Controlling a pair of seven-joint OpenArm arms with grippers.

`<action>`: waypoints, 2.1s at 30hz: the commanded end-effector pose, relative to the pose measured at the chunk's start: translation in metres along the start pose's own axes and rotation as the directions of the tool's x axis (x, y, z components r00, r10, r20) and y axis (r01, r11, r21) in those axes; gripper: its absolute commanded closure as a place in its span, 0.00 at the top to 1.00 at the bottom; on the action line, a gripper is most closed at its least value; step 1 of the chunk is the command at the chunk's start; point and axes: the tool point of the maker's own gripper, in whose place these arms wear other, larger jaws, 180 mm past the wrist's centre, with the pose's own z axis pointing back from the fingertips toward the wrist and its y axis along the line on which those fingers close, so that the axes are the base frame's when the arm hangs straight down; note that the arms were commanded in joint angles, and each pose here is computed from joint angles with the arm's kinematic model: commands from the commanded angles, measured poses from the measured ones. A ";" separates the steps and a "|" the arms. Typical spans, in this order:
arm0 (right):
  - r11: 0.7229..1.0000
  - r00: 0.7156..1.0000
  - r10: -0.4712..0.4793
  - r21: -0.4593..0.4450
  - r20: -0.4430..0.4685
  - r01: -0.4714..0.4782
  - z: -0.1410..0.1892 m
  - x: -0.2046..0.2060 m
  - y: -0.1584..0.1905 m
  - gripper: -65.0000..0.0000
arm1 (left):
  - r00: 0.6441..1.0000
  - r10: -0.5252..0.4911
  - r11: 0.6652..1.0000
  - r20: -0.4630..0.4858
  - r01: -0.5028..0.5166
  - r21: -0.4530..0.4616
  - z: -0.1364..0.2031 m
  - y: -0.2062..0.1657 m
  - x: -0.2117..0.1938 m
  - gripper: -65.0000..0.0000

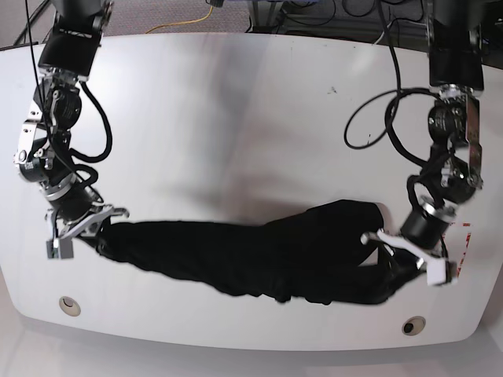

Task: Layout the t-shirt on the table in an organized manner, then fold the t-shirt properly
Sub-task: 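Lift the shirt with both grippers and pull the grippers apart, then lay the shirt flat on the table and open both grippers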

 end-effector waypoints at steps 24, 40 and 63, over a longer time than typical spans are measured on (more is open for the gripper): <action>0.991 0.985 -0.068 -0.129 -0.157 0.048 0.058 -0.089 -0.034 0.00 | 0.931 0.253 0.966 -0.265 -0.226 0.128 0.111 -0.029 -0.147 0.00; 0.978 0.969 -0.111 -0.196 -0.221 0.067 0.083 -0.120 -0.051 0.00 | 0.837 0.348 0.935 -0.422 -0.275 0.225 0.177 -0.042 -0.208 0.00; 0.973 0.964 -0.148 -0.209 -0.223 0.101 0.088 -0.132 -0.048 0.82 | 0.746 0.328 0.944 -0.580 -0.274 0.182 0.204 -0.067 -0.239 0.34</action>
